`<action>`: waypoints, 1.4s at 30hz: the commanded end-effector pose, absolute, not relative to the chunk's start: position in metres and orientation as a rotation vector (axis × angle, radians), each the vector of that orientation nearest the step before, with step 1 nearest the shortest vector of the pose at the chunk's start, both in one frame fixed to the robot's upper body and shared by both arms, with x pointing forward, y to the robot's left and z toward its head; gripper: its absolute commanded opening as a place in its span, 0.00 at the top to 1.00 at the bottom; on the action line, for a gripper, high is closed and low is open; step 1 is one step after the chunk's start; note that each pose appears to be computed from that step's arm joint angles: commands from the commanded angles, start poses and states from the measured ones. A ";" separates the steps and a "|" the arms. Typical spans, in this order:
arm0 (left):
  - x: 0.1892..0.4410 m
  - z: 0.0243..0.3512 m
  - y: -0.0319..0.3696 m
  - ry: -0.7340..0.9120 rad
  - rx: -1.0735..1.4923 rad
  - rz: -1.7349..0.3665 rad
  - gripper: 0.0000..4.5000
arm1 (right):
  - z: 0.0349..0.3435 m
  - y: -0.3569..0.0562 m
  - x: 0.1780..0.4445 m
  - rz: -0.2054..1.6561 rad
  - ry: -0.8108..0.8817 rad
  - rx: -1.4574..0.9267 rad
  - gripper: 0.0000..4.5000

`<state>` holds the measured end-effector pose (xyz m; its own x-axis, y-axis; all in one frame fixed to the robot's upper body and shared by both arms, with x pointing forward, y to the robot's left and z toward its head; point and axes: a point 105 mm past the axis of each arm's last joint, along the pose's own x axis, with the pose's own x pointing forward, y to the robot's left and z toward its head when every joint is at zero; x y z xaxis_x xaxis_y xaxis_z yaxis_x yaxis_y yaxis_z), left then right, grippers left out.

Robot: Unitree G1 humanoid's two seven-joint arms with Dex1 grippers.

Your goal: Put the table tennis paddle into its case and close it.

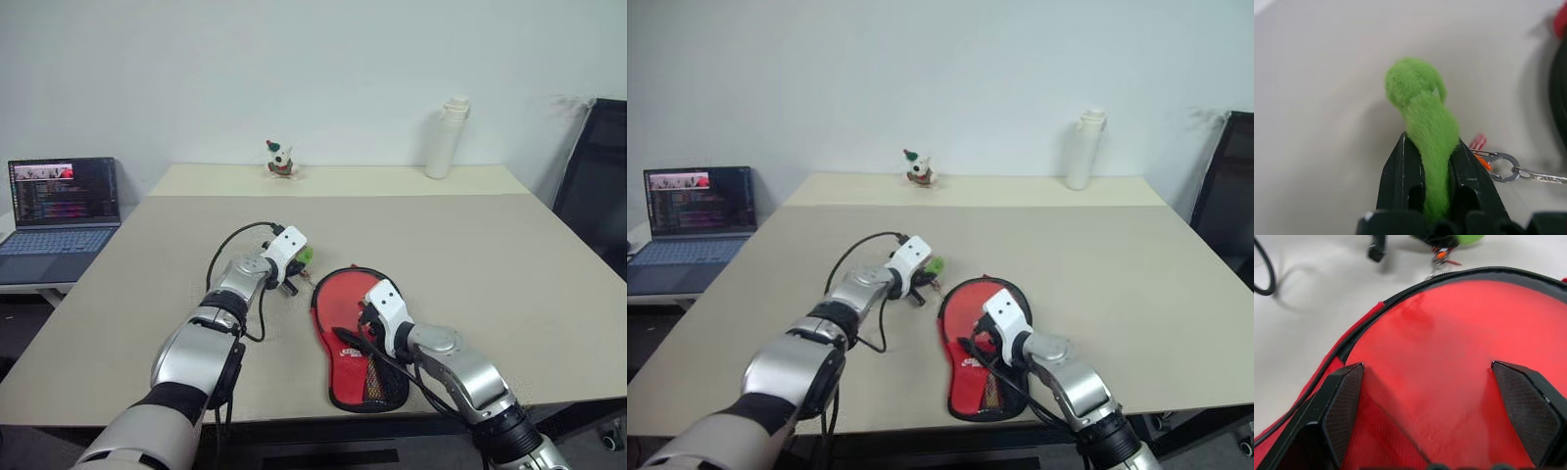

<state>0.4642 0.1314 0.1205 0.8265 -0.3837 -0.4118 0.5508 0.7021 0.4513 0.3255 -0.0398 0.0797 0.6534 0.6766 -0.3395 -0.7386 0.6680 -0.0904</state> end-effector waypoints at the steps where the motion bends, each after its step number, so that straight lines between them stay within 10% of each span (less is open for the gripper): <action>1: 0.477 0.161 0.122 0.171 0.647 -0.462 0.97 | 0.047 -0.048 0.313 0.788 0.436 -0.238 0.00; 16: 0.469 0.224 0.006 -0.215 1.095 -0.561 0.97 | 0.025 -0.043 0.270 0.813 0.539 -0.199 0.00; 42: 0.407 0.163 -0.089 -0.371 1.301 -1.003 0.97 | 0.024 -0.038 0.268 0.799 0.537 -0.172 0.00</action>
